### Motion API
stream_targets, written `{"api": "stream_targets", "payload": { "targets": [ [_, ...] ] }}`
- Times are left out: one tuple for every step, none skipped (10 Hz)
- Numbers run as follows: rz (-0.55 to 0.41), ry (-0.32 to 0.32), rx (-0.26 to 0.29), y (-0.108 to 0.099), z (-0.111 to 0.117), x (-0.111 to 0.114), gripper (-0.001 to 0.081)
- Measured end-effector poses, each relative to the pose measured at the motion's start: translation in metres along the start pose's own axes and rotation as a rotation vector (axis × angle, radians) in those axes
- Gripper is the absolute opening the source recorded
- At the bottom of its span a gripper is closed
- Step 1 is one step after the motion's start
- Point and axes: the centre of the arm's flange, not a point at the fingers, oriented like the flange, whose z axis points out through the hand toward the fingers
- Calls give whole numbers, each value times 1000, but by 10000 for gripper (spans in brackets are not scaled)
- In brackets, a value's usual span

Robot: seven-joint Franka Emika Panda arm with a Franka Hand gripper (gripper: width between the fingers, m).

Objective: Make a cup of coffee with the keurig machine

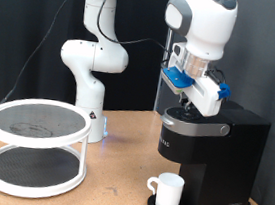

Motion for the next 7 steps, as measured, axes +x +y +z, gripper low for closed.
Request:
{"api": "stream_targets", "payload": {
  "targets": [
    [0,2,5,-1,1,-3,0],
    [-1,5,9,-1,1,-6,0],
    [-1,9,13,-1,1,-9,0],
    [-7,13,16,0,1,-12,0],
    [-13,14,17,2,1,-13,0],
    [-28,15,18,5,1,-15,0],
    [-59,17,20,8,2,-16,0]
  ]
}}
